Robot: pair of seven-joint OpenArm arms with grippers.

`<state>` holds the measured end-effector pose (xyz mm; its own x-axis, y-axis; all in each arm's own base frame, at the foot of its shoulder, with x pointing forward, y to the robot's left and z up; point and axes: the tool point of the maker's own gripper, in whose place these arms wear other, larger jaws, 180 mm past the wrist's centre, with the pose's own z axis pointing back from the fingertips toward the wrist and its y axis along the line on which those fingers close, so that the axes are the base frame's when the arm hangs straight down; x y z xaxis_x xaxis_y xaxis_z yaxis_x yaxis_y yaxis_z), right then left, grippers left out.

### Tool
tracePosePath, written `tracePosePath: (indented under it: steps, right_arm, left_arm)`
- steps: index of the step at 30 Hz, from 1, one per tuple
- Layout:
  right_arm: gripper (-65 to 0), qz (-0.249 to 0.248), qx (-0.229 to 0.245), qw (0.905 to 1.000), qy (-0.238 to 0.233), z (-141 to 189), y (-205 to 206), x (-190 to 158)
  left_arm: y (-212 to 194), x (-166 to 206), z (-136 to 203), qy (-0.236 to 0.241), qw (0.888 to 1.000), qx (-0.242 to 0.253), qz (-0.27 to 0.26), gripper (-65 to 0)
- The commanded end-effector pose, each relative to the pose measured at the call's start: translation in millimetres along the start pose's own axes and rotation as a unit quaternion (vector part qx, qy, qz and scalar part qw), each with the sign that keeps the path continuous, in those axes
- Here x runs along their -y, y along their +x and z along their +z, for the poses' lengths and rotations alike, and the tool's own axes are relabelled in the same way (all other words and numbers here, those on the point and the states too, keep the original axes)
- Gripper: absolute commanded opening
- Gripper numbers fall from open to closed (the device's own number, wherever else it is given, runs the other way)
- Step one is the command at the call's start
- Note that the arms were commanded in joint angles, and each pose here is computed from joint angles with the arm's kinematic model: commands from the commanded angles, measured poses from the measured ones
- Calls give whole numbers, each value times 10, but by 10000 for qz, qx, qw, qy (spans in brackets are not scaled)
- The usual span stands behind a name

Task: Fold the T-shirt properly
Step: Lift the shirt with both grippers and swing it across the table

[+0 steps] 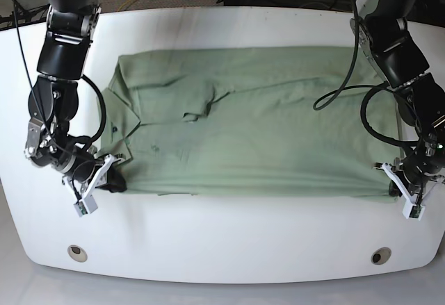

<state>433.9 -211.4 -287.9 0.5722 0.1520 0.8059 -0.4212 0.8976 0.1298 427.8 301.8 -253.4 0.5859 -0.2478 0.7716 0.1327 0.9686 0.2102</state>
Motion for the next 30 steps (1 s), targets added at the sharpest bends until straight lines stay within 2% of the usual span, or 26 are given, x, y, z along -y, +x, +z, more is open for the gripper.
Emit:
tracePosePath:
  steps: [1, 6, 10, 13, 15, 19, 24, 30]
  right_arm:
    - [-650, 339, 364, 9986, -151, 147, 454, 109]
    - [-650, 809, 660, 9937, -395, 371, 1078, 237]
    - [-650, 1229, 975, 9858, -596, 645, 1652, 296]
    - [-650, 1431, 1197, 9790, -826, 904, 2030, 358]
    - [-650, 1740, 1261, 9723, -925, 1033, 2292, 311]
    - [-650, 2148, 1442, 9590, -1152, 1310, 2682, 263]
    - [-650, 2222, 1450, 9563, -1225, 1399, 2774, 260]
    - [-650, 1877, 948, 9737, -878, 939, 2211, 245]
  left_arm:
    - [381, -201, 203, 370, 9983, 433, -144, -650]
    - [860, -340, 509, 744, 9923, 937, -305, -650]
    - [1270, -444, 799, 1039, 9824, 1494, -411, -650]
    - [1575, -521, 1017, 1226, 9730, 1902, -450, -650]
    - [1781, -596, 1170, 1361, 9662, 2144, -441, -650]
    - [1979, -827, 1433, 1665, 9599, 2219, -417, -650]
    - [2015, -872, 1533, 1782, 9585, 2186, -421, -650]
    - [1683, -749, 1379, 1754, 9656, 1830, -587, -650]
